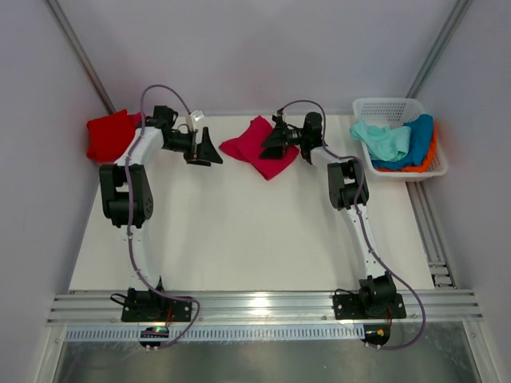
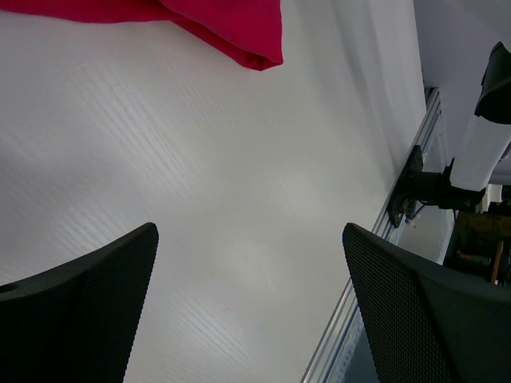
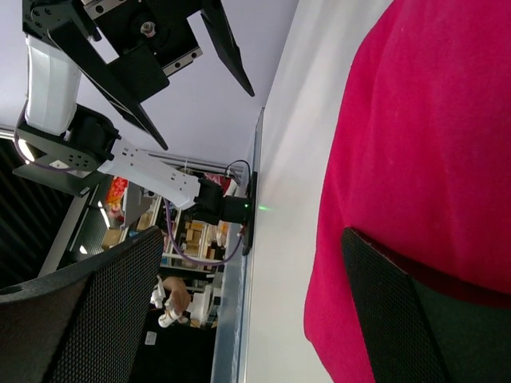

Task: Fold and stack the t-shirts
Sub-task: Fold the tshirt

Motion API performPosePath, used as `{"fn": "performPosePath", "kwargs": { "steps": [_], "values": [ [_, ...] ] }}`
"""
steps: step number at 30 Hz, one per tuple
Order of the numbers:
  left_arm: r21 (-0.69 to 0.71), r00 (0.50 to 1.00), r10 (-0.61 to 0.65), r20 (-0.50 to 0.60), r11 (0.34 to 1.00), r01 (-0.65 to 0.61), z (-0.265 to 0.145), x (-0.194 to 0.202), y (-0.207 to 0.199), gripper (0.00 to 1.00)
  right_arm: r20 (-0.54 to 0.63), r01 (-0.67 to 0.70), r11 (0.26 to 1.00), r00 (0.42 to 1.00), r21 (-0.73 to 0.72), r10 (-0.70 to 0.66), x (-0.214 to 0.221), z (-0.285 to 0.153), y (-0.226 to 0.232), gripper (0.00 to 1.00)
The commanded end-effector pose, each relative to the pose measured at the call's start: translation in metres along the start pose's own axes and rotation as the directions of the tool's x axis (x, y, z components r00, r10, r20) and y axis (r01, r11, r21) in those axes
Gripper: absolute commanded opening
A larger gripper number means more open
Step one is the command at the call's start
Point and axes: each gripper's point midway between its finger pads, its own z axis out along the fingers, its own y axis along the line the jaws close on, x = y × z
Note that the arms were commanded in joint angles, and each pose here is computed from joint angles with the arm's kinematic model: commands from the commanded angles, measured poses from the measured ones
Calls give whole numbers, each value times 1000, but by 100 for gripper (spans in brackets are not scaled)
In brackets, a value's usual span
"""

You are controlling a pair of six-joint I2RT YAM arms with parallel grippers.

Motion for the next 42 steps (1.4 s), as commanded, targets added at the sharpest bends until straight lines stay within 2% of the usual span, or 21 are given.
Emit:
{"fn": "performPosePath", "kwargs": {
  "steps": [1, 10, 16, 18, 23, 24, 29, 32, 36, 37, 38, 40, 42],
  "values": [
    [7, 1000, 25, 7, 1000, -25, 8, -4, -1, 99, -83, -15, 1000, 996, -11, 14, 15, -9, -1, 96],
    [0, 999, 46, 12, 999, -46, 6, -4, -7, 99, -123, 185, 982, 975, -29, -187, 0, -20, 66, 96],
    [-1, 1000, 28, -1, 1000, -28, 10, 4, -5, 99, -109, 113, 993, 987, -24, -115, 4, -19, 33, 96],
    [-3, 1000, 27, -4, 1000, -27, 11, 7, -3, 99, -109, 42, 999, 993, -16, -43, 11, -19, 18, 96],
    [8, 1000, 9, -13, 1000, -9, 17, 10, -1, 99, -123, 63, 998, 990, -13, -64, 15, -20, 20, 96],
    [11, 1000, 4, -12, 1000, -4, 18, 10, 0, 99, -128, 53, 999, 990, -9, -54, 14, -20, 28, 96],
    [41, 1000, -23, -16, 999, 24, 28, 16, 5, 99, -137, 210, 977, 968, -16, -211, 8, -19, 105, 96],
    [-9, 999, -25, -20, 1000, 25, 34, 16, 15, 99, -133, 320, 947, 938, -22, -320, 4, -21, 149, 96],
    [-167, 1000, 29, 8, 986, -28, 31, 2, 27, 99, -127, 442, 897, 888, -25, -441, 1, -22, 200, 96],
    [-262, 998, 57, 28, 964, -48, 22, -8, 34, 99, -126, 463, 886, 877, -27, -463, 0, -22, 209, 96],
    [-311, 996, 74, 40, 949, -58, 18, -14, 36, 99, -123, 523, 852, 844, -32, -522, -1, -23, 226, 96],
    [-367, 991, 119, 67, 926, -86, 10, -30, 30, 99, -119, 571, 820, 812, -40, -571, -2, -23, 238, 97],
    [-404, 984, 148, 102, 910, -95, 1, -47, 22, 99, -107, 658, 752, 745, -49, -659, -2, -23, 259, 99]
  ]
}}
